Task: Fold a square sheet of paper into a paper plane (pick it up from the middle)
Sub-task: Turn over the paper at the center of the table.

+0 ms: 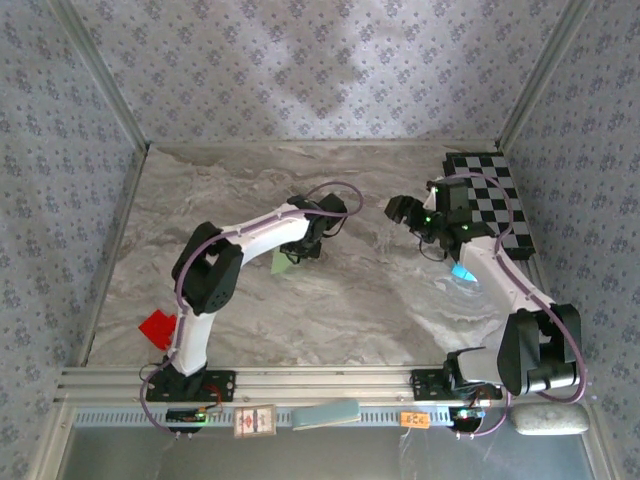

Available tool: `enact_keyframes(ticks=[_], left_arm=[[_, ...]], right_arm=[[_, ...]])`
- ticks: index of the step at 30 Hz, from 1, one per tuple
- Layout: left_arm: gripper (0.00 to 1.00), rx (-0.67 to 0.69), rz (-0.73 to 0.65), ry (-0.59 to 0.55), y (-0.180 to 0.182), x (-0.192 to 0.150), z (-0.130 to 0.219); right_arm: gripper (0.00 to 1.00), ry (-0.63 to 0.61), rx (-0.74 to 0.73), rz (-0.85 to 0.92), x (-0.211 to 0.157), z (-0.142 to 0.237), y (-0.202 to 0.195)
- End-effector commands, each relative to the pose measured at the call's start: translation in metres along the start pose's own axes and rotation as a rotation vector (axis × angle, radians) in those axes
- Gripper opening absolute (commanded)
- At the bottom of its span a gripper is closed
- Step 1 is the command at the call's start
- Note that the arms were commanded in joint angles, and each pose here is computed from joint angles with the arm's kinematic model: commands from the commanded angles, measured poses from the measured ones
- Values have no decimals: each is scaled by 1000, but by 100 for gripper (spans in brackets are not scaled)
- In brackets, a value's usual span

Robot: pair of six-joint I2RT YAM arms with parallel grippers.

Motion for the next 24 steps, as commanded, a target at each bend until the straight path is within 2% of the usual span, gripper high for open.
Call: enact_keyframes(ticks=[1, 6, 9, 11, 16, 18, 24], left_arm=[[23, -214, 58, 79, -33, -3, 0], [43, -484, 171, 157, -47, 2, 14], [59, -634, 244, 99, -39, 22, 49], [65, -679, 294, 66, -25, 32, 65], [79, -693, 449, 26, 27, 36, 66], [92, -652, 516, 21, 53, 29, 56], [95, -572, 660, 7, 108, 9, 34]], right_arm=[[78, -1, -25, -30, -4, 3, -7], [77, 23, -14, -37, -9, -3, -8], [77, 61, 13, -27, -16, -11, -2], [77, 92, 26, -15, -24, -19, 3], [74, 208, 69, 55, -55, -50, 35], [71, 275, 93, 91, -75, -66, 54], [60, 459, 185, 168, -128, -115, 108]])
Point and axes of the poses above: each hand's point on the last joint's axis, 136 mm out from that joint toward the fingers, its own z axis back along the fingers, its own y axis along the line the jaws close on, x = y × z, the point moved 3 cm from there along z, back along the fingers, and after that the axes turned 4 degrees about z, right-handed, at the moved point
